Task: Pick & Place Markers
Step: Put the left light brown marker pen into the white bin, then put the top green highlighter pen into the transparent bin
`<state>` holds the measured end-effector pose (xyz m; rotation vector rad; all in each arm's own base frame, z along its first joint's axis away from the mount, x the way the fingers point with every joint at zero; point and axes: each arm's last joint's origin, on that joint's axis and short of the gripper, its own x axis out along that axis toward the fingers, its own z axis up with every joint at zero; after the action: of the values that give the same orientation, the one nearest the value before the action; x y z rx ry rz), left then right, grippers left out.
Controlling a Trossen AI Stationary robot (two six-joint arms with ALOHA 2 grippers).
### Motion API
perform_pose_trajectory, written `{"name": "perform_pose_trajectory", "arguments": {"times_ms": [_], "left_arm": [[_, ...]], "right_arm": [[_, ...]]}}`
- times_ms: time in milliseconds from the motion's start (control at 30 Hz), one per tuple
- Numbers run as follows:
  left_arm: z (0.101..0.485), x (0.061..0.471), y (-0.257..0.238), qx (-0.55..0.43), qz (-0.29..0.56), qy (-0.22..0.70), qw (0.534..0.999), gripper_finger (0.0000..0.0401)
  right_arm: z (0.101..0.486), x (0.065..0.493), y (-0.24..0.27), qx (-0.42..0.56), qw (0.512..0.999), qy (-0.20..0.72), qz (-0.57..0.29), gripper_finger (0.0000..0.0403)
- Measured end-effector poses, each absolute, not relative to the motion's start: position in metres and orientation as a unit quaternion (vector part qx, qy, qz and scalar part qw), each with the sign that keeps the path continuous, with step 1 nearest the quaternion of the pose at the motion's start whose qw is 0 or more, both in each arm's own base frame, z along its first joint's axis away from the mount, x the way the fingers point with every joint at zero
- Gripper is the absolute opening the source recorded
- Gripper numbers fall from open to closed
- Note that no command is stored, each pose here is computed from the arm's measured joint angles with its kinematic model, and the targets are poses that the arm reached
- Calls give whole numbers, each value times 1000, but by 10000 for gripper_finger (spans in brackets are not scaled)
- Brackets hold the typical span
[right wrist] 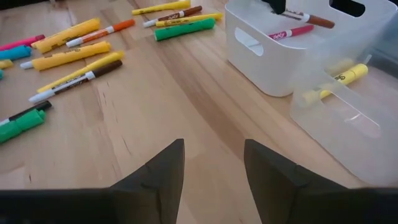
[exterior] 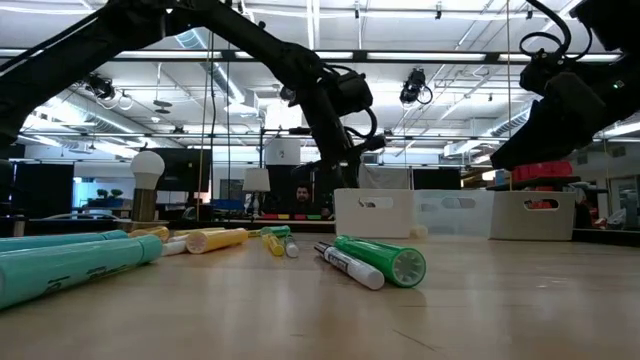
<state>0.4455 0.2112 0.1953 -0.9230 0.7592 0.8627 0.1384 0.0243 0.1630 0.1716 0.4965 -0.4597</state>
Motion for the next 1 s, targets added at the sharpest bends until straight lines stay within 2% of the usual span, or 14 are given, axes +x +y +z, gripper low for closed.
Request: {"name": "perform_pose_trajectory", "arguments": {"times_ms": [300,700,867,1000], "left_arm": [[187,453,210,-404,394,338,753,56],[190,455,210,-385,383,340,768,134],[217,458,193,-335,350,344,804,142],[250,458,154,-243,352,350,833,137]], "right_arm": [[165,140,25,97,944,233,-215,168],[170,144,27,119,950,212,-195,168],[173,145,28,137,953,192,-193,168],[178,148,29,155,956,165,-186,168]]}}
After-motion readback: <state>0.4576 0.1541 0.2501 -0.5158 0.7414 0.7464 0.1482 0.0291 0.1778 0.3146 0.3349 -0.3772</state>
